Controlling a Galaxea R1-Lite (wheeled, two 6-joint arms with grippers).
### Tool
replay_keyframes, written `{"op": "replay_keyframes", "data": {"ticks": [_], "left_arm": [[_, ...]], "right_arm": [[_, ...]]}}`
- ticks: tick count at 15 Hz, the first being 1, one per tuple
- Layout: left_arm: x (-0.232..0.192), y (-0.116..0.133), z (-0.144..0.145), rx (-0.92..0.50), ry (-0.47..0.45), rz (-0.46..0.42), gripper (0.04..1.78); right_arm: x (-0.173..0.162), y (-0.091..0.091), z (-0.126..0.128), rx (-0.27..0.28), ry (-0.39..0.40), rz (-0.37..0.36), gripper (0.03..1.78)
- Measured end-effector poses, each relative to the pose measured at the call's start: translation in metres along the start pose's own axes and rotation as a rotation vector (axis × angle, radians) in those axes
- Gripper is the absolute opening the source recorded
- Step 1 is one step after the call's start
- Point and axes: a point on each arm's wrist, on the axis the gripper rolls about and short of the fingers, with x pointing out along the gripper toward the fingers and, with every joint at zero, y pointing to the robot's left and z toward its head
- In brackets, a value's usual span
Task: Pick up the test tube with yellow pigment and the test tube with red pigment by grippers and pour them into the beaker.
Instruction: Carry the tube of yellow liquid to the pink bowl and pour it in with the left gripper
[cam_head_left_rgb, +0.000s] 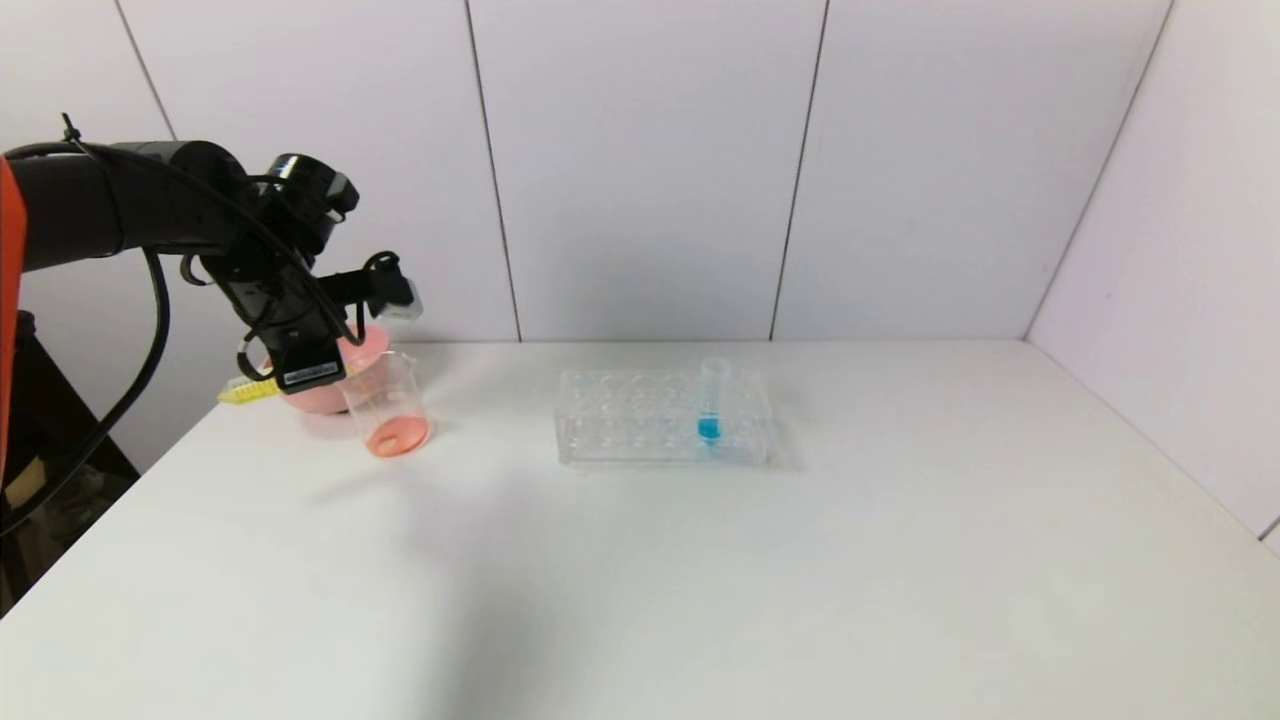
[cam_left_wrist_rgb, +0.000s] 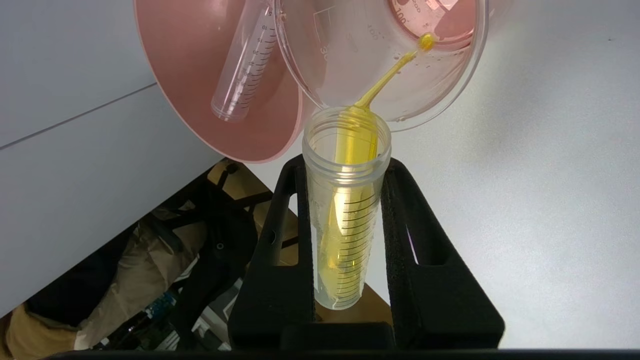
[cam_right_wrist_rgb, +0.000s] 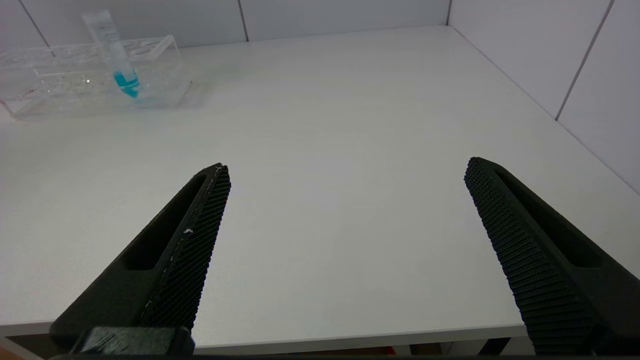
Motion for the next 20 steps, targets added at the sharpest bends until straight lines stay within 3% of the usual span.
{"op": "replay_keyframes", "data": {"ticks": [9,15,20], "left_arm": [[0.003,-0.006,0.016,0.032,0.046,0.056,0.42],[0.002,-0.002,0.019,0.063,0.110,0.152,0.42],[0.000,-0.006,0.023,0.087,0.113,0.149,0.42]], "right_arm": [[0.000,0.000,0.000,0.000,0.000,0.000,1.71],[0.000,0.000,0.000,0.000,0.000,0.000,1.71],[0.000,0.000,0.000,0.000,0.000,0.000,1.71]]}}
